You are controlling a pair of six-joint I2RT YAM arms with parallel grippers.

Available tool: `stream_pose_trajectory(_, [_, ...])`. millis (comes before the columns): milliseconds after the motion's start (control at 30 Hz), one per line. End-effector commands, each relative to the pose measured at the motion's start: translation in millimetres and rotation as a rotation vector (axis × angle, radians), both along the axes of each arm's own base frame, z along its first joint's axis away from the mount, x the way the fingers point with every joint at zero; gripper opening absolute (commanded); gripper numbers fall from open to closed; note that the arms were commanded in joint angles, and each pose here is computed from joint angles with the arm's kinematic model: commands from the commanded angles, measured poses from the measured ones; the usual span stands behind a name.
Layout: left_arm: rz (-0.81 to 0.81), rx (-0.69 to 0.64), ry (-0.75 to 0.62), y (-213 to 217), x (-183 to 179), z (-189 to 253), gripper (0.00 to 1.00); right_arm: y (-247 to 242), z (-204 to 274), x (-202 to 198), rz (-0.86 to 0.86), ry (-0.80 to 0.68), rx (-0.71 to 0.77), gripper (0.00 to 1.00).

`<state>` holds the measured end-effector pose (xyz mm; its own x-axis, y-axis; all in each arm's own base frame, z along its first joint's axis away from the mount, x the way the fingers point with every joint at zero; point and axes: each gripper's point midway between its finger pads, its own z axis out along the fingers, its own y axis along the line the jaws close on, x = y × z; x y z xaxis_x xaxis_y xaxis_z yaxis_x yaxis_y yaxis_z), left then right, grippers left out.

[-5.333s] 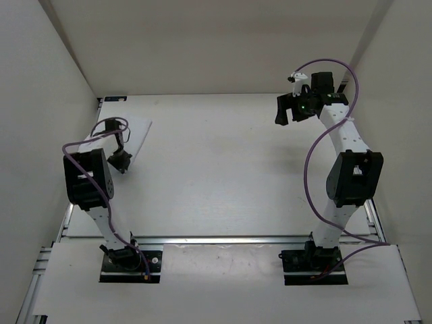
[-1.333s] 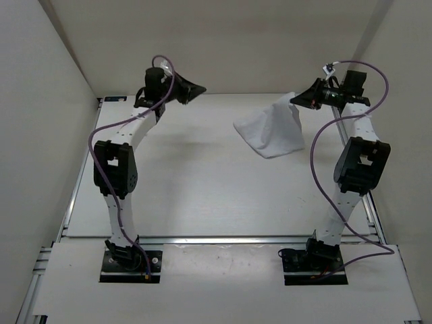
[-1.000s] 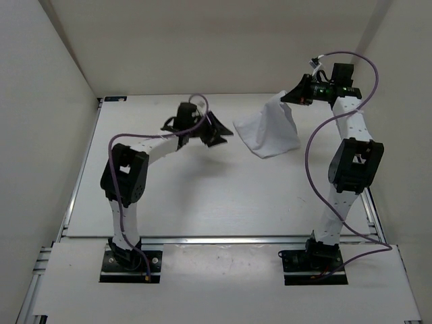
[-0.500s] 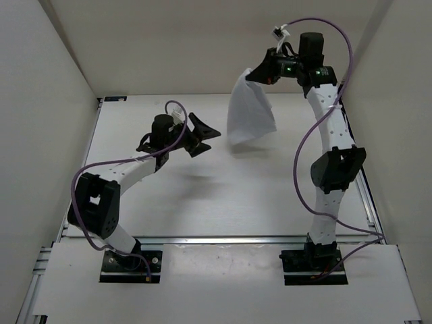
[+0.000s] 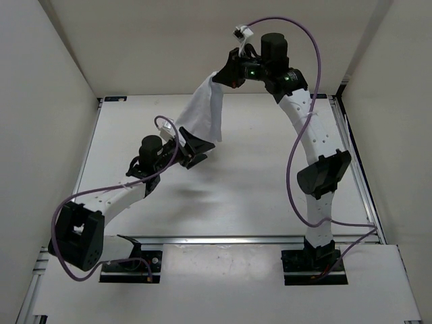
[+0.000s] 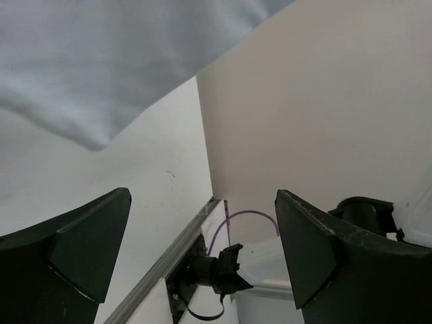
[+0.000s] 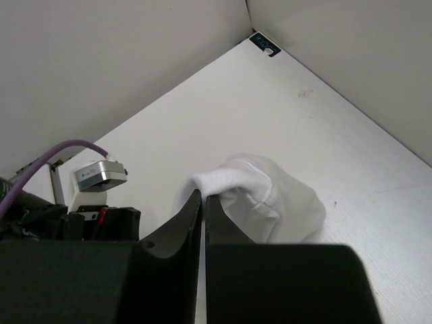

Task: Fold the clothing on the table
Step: Flatten the skirt out

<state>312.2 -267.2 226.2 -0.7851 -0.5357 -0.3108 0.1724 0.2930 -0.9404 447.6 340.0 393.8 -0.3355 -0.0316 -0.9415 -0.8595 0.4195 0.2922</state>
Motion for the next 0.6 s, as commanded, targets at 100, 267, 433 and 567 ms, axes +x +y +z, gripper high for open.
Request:
stream_pose_trajectory(100, [0.219, 0.062, -0.042, 58.6, -1.3, -8.4, 0.99, -10.1, 75.6, -12.5, -0.108, -0.190, 0.073, 0.00])
stream_pose_trajectory(267, [0.375, 0.069, -0.056, 83.4, -12.7, -22.6, 0.99, -14.4, 91.0, -8.9, -0.199, -0.222, 0.086, 0.00])
stream_pose_trajectory(433, [0.365, 0.057, -0.074, 61.9, -8.8, -20.3, 0.99, -10.7, 97.4, -18.5, -0.221, -0.227, 0.098, 0.00])
stream_pose_trajectory(567, [0.389, 0.044, -0.065, 50.0, -3.4, -20.3, 0.98, -0.3, 104.1, -35.9, -0.203, -0.264, 0.091, 0.00])
